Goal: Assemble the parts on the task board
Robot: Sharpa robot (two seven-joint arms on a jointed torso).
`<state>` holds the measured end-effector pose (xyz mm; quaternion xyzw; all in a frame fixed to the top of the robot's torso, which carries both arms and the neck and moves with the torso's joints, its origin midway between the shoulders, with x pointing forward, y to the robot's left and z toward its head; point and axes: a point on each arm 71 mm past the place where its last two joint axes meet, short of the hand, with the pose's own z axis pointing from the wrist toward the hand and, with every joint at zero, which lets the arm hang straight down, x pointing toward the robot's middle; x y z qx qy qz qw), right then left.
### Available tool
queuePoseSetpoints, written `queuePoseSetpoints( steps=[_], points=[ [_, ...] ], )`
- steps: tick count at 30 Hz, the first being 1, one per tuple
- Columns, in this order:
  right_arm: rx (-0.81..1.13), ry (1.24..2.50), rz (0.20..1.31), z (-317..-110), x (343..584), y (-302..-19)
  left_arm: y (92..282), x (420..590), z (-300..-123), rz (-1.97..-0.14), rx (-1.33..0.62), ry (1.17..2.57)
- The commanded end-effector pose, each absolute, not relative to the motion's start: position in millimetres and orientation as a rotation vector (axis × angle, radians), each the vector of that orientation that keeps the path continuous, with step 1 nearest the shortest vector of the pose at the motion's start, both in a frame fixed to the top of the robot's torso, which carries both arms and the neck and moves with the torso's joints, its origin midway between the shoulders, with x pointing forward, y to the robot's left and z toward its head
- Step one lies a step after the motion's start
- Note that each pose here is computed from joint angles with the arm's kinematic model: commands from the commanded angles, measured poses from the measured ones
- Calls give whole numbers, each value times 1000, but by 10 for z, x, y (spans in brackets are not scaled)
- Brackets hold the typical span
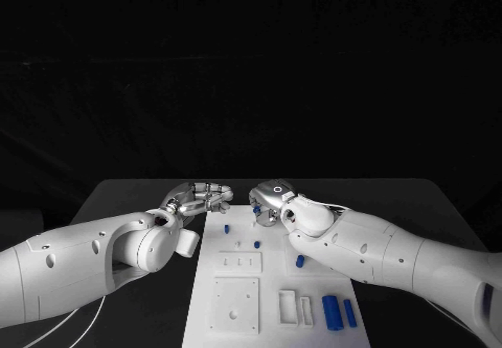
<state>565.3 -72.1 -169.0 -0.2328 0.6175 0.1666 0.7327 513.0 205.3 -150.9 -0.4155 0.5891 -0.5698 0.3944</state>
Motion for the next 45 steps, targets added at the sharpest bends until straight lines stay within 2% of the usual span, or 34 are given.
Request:
queuePoseSetpoints(
  steps=[1, 31, 45],
  points=[
    [-534, 1374, 354, -1704, 5656, -712, 2038, 5130, -1477, -1454, -1038, 1484],
    [-538, 1397, 355, -1729, 5687, -643, 2023, 5135, -1460, -1455, -1032, 1487],
    [-473, 1394, 386, -1717, 5711, -685, 2039, 5142, -1448, -1451, -1032, 1484]
  ],
)
